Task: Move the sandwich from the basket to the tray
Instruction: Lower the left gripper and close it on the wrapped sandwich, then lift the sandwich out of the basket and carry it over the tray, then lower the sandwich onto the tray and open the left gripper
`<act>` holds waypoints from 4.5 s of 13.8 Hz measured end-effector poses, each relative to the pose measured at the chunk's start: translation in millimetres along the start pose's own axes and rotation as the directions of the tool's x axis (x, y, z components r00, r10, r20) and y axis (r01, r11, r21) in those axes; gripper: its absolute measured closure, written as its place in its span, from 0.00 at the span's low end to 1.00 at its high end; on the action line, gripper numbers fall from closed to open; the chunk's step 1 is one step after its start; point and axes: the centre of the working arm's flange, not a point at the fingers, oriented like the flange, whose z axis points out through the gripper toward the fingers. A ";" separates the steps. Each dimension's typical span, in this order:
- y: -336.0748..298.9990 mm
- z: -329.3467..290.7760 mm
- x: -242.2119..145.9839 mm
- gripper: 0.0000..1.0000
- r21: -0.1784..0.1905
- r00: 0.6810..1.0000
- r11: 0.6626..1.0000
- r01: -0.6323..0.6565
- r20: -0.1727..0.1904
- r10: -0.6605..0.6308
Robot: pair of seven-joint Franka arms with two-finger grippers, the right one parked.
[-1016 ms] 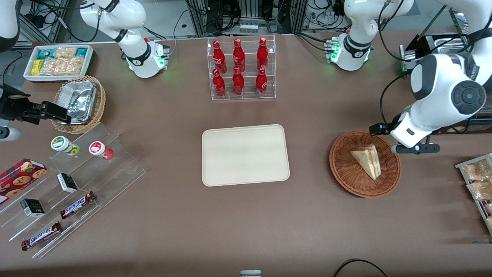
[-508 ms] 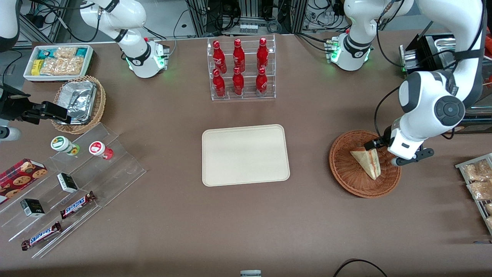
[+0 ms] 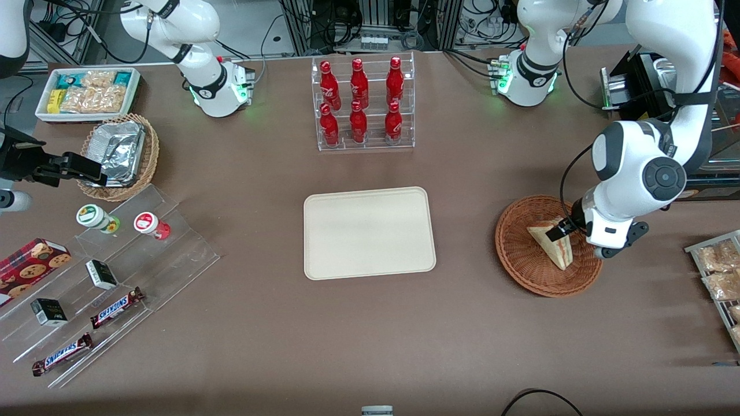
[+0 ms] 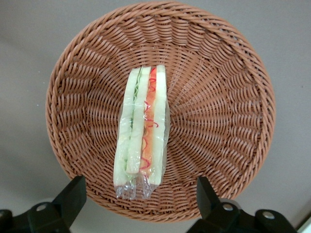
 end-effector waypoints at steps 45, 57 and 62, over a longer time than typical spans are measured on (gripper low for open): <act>359.3 38.1 -300.5 0.85 -0.022 0.913 0.913 -0.407 0.037 0.407; 380.0 85.5 -299.1 0.70 -0.007 0.918 0.920 -0.392 0.064 0.392; 383.8 74.1 -294.0 0.19 -0.012 0.921 0.921 -0.390 0.027 0.390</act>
